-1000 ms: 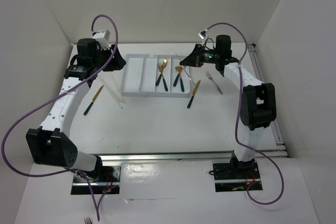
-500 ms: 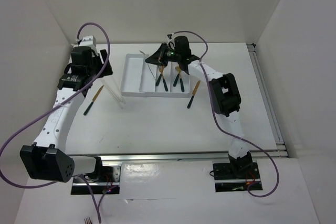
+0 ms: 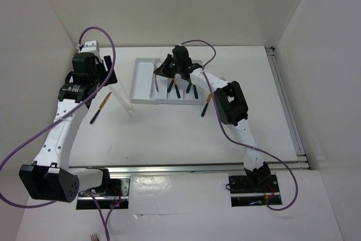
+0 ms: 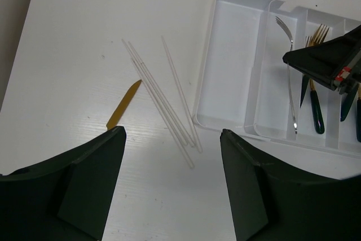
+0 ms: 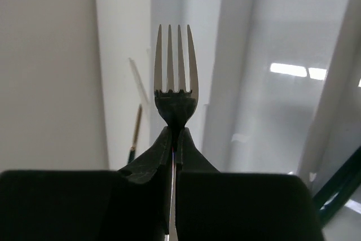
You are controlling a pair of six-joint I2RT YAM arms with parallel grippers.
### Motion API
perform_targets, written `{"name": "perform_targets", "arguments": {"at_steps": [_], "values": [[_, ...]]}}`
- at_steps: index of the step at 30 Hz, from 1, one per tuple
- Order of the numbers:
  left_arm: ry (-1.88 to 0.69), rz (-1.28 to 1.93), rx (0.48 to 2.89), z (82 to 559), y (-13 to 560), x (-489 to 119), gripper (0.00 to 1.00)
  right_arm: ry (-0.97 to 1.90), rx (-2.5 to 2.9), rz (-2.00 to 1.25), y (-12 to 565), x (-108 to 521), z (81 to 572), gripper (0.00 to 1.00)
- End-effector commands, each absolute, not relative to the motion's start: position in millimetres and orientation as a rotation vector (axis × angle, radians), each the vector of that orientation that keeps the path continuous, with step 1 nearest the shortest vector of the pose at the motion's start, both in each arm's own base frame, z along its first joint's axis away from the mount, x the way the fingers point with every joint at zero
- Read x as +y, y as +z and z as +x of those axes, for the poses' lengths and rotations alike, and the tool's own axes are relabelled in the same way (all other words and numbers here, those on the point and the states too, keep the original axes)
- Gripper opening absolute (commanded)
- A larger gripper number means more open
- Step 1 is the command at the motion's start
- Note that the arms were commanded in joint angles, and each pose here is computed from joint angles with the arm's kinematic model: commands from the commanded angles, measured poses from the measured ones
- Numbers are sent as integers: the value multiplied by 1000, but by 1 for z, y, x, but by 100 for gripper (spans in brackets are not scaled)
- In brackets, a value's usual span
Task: Sort the eating utensils into containers
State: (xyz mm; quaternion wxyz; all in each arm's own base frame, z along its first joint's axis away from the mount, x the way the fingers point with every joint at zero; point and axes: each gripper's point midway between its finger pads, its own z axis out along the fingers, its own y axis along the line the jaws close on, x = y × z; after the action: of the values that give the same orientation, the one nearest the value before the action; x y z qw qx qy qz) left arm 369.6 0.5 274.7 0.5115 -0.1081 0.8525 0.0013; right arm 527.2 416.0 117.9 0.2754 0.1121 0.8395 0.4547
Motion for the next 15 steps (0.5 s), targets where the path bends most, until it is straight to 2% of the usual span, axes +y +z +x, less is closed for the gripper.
{"name": "perform_targets", "arguments": {"at_steps": [1, 13, 15], "values": [[32, -244, 2011, 364, 287, 6, 81, 1044, 2182, 248, 114, 410, 550, 0], [51, -259, 2028, 357, 279, 12, 82, 897, 2119, 86, 83, 402, 566, 1], [51, -259, 2028, 357, 279, 12, 82, 893, 2111, 49, 80, 402, 565, 20]]}}
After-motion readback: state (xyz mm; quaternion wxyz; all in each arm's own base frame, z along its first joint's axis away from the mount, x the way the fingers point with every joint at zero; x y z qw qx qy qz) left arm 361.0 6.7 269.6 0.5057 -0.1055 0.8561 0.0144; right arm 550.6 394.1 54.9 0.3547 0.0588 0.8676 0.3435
